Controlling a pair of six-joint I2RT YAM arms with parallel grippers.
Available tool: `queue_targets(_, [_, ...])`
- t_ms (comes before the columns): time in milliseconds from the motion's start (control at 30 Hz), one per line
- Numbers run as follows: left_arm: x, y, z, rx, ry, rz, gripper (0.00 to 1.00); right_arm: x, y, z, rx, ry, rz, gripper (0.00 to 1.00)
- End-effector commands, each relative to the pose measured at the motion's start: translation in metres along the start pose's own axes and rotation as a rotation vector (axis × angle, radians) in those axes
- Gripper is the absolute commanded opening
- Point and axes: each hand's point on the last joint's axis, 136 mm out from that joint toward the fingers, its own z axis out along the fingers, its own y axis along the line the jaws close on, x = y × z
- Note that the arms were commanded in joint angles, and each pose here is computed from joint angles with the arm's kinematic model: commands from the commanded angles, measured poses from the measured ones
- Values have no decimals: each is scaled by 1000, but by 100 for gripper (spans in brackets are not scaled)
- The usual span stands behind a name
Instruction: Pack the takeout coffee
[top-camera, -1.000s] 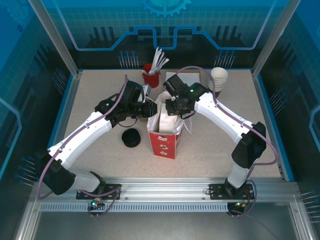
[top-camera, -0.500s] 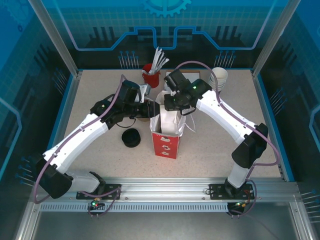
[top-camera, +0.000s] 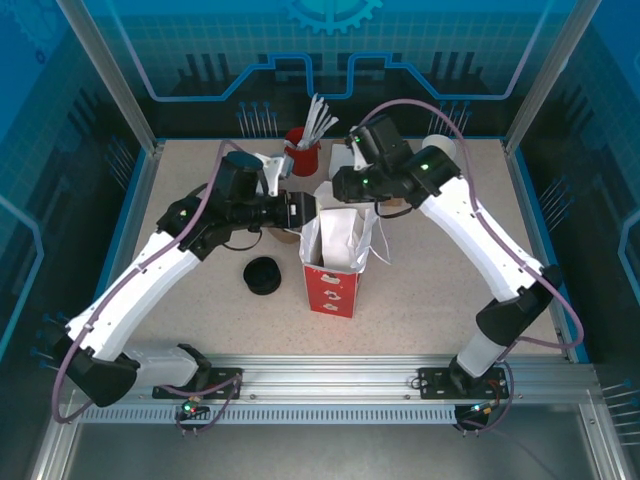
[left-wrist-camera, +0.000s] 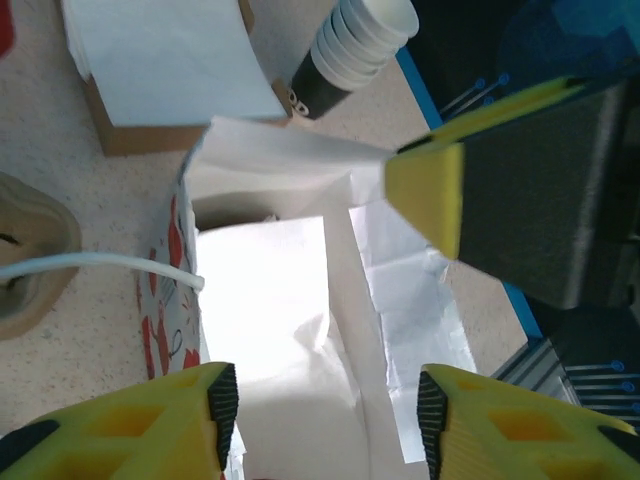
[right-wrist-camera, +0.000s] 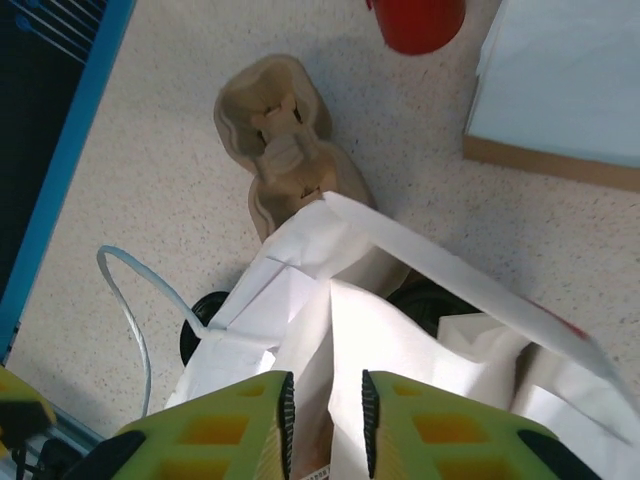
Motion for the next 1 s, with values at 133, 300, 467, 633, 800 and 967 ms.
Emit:
queue_targets(133, [-54, 24, -57, -175, -304, 112, 68, -23, -41, -68, 29, -204, -9, 35])
queue_targets(300, [-75, 75, -84, -377, -487, 111, 81, -17, -97, -85, 109, -314, 29, 46])
queue_targets(467, [-73, 131, -100, -551, -639, 109, 97, 3, -163, -86, 256, -398, 44, 61])
queue_targets(633, [-45, 188, -99, -701, -696, 87, 99, 32, -228, -72, 392, -444, 103, 97])
queue_targets(800, [-5, 247, -85, -822, -696, 63, 99, 57, -277, -45, 478, -525, 136, 100])
queue_targets(967, [29, 295, -73, -919, -659, 66, 99, 77, -314, -14, 561, -500, 179, 100])
